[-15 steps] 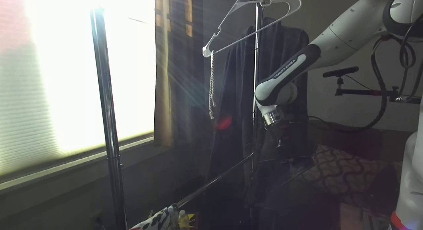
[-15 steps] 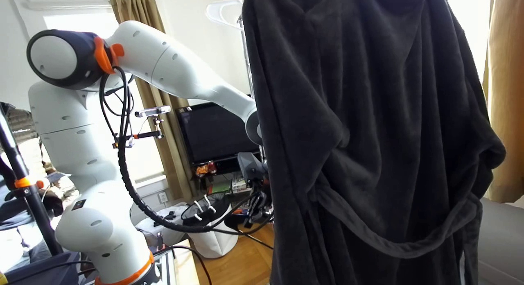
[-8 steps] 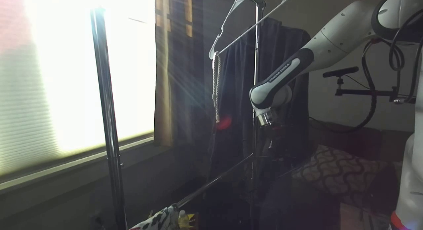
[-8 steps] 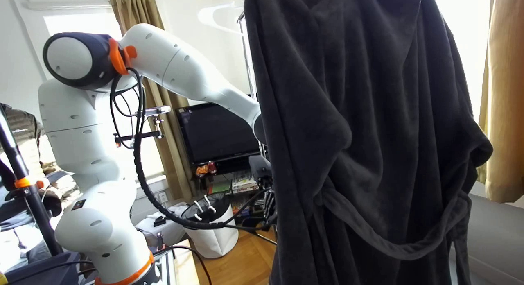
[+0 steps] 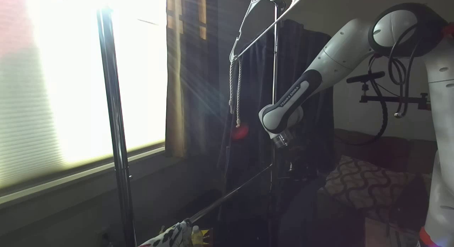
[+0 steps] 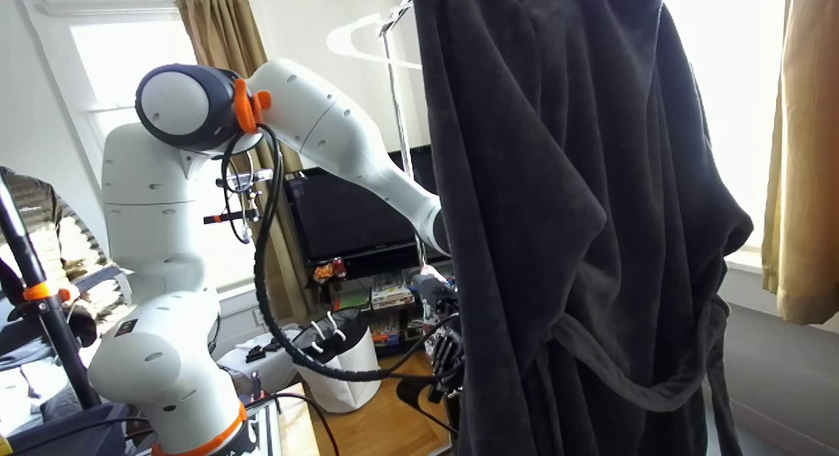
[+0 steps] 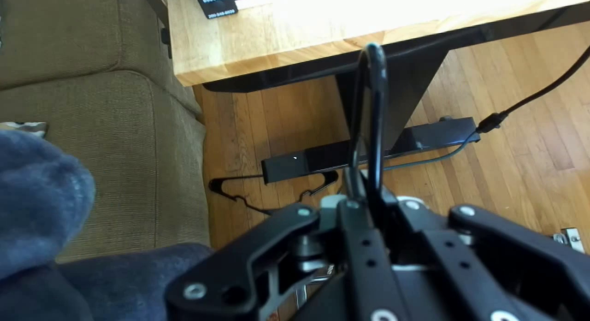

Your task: Remove the black hanger from the white hangers clamp bar and hang it on the bottom rail of the clothes hanging rack

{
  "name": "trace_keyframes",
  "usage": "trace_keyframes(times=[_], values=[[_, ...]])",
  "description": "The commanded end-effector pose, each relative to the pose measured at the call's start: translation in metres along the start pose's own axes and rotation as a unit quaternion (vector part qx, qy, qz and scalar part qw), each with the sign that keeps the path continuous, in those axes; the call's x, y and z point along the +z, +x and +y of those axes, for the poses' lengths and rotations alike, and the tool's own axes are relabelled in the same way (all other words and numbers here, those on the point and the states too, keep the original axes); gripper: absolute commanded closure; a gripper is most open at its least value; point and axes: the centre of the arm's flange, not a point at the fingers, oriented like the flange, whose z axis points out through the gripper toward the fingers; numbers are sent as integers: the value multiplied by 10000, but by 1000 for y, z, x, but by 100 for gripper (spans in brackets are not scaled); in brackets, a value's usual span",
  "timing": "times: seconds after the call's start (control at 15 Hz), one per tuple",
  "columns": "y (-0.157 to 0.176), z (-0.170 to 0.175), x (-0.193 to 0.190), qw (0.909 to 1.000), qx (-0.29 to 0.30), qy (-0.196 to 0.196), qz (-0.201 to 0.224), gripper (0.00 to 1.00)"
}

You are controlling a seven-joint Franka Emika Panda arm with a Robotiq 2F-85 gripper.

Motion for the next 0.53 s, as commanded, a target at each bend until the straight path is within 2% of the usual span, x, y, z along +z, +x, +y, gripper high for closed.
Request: trace_keyframes(times=[0.0, 0.07, 0.13, 0.27, 0.4, 0.47], values=[[12, -3, -5, 9999, -59, -153, -15, 99], [12, -4, -5, 9997, -91, -140, -182, 86], [11, -5, -5, 9995, -136, -138, -253, 69], [0, -6, -8, 9989, -170, -129, -415, 56], [-48, 6, -22, 9980, -454, -132, -418, 40], [-76, 6, -30, 9963, -824, -130, -229, 31]])
